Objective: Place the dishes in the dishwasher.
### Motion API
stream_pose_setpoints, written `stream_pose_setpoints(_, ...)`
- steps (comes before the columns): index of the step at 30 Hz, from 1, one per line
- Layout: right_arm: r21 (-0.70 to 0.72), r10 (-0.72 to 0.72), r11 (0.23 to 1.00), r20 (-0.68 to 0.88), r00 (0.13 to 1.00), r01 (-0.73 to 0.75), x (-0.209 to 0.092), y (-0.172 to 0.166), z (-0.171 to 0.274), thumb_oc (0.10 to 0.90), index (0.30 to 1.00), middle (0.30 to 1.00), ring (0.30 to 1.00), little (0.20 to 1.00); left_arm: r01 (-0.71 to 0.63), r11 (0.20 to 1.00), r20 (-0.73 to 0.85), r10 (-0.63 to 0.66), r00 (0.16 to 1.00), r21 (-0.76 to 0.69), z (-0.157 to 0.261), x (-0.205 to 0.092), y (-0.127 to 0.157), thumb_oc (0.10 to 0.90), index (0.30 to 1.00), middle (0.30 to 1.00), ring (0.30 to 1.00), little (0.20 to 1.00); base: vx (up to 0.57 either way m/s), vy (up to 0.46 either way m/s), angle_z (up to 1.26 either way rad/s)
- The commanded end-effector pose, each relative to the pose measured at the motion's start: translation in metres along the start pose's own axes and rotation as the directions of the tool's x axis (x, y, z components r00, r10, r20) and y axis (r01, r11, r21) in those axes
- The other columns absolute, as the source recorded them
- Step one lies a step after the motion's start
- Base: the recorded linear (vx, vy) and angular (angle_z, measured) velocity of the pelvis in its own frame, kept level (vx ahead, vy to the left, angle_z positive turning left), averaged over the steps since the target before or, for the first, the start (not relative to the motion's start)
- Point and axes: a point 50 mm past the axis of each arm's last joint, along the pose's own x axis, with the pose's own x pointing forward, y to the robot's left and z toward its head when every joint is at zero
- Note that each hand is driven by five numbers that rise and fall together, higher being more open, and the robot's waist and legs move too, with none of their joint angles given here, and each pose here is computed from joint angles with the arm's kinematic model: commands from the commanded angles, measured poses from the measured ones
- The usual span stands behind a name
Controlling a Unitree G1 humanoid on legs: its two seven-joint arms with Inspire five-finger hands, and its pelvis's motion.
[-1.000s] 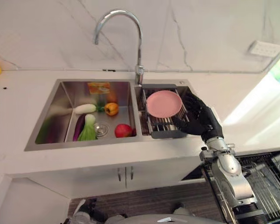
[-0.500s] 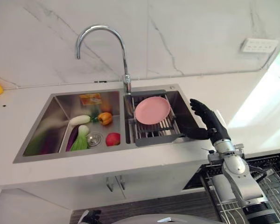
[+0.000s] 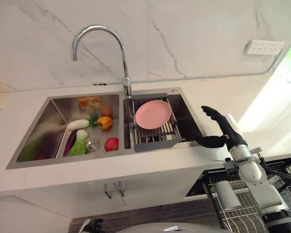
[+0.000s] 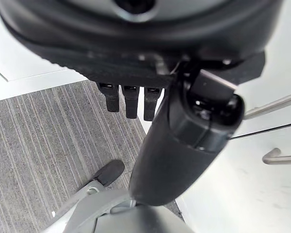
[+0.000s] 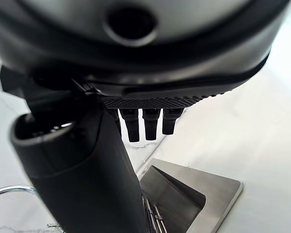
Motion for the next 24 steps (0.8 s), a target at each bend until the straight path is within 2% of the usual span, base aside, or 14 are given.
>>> stream_pose_setpoints(1, -0.077, -0.117, 0.986, 0.316, 0.941, 0.148, 0.035, -0.031, 0.06, 0.8, 0.9, 0.9, 0.9, 0.9, 0.037, 0.996, 0.034, -0.039, 0.999, 0.083, 0.012, 0.002, -0.008, 0.8, 0.9, 0.9, 0.9, 0.9, 0.0, 0.0, 0.0)
stream_pose_setpoints(15, -0.207, -0.01, 0.974, 0.37, 0.929, 0.093, 0.061, -0.018, 0.078, 0.8, 0.9, 0.9, 0.9, 0.9, 0.042, 0.992, 0.008, -0.043, 0.999, 0.116, 0.004, 0.001, -0.011, 0.8, 0.9, 0.9, 0.9, 0.9, 0.01, -0.004, 0.08)
stream_pose_setpoints(19, -0.319, 0.038, 0.945, 0.326, 0.945, 0.072, 0.071, -0.018, 0.071, 0.8, 0.9, 0.9, 0.9, 0.9, 0.042, 0.99, 0.019, -0.045, 0.999, 0.137, 0.005, 0.001, -0.01, 0.8, 0.9, 0.9, 0.9, 0.9, 0.01, -0.003, 0.11)
stream_pose_setpoints(24, -0.381, 0.068, 0.923, 0.318, 0.946, 0.062, 0.081, -0.017, 0.072, 0.8, 0.9, 0.9, 0.9, 0.9, 0.039, 0.989, 0.028, -0.044, 0.999, 0.146, 0.007, 0.001, -0.009, 0.8, 0.9, 0.9, 0.9, 0.9, 0.01, -0.005, 0.04)
